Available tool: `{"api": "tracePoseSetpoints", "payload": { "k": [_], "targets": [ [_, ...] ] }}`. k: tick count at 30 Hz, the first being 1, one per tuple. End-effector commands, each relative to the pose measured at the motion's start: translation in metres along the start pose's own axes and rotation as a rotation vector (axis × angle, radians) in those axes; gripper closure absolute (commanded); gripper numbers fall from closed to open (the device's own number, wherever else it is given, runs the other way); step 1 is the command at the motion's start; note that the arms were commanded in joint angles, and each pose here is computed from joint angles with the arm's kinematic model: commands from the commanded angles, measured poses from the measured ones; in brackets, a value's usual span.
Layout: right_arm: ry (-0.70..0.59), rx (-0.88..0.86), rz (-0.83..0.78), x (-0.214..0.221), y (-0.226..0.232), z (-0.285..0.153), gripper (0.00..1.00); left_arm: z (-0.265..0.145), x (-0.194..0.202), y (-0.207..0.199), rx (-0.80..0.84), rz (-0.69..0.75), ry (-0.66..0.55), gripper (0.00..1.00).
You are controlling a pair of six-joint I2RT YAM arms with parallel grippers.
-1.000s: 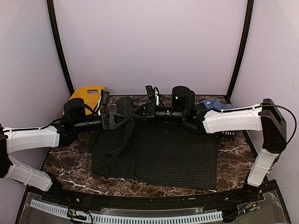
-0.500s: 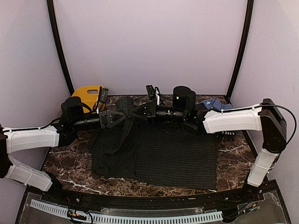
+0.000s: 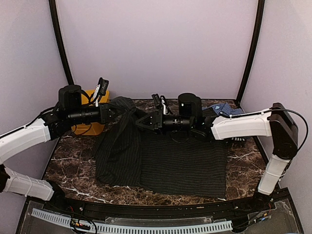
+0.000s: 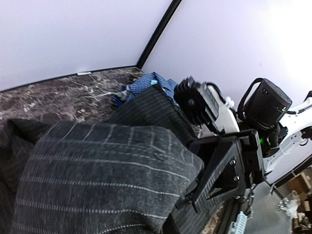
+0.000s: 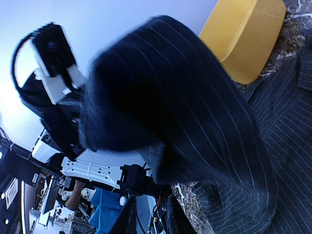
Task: Fold and stack the long sleeve shirts
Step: Pass from the right arm to the left, then pass from the left arm to the right
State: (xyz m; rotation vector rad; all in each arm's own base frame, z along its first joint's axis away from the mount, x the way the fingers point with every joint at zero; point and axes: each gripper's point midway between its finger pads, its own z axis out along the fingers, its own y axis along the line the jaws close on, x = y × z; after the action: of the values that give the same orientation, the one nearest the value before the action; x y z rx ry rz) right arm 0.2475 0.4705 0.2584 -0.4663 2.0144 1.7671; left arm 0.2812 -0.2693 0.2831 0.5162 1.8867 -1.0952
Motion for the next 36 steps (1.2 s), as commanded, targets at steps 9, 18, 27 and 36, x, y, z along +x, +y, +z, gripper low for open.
{"api": "tracePoseSetpoints", "payload": {
  "k": [9, 18, 27, 36],
  "targets": [
    [0.034, 0.171, -0.191, 0.006, -0.026, -0.015, 0.48, 0.005, 0.008, 0.01, -0.077, 0.116, 0.255, 1.0],
    [0.127, 0.252, -0.507, -0.001, -0.036, -0.022, 0.24, 0.004, 0.012, -0.016, 0.081, 0.173, 0.295, 1.0],
    [0.171, 0.311, -0.577, 0.0, -0.045, -0.031, 0.22, 0.027, 0.032, 0.013, 0.037, 0.232, 0.425, 1.0],
    [0.151, 0.42, -0.524, 0.004, -0.072, -0.064, 0.22, 0.05, 0.072, 0.073, -0.036, 0.278, 0.712, 1.0]
  ]
}}
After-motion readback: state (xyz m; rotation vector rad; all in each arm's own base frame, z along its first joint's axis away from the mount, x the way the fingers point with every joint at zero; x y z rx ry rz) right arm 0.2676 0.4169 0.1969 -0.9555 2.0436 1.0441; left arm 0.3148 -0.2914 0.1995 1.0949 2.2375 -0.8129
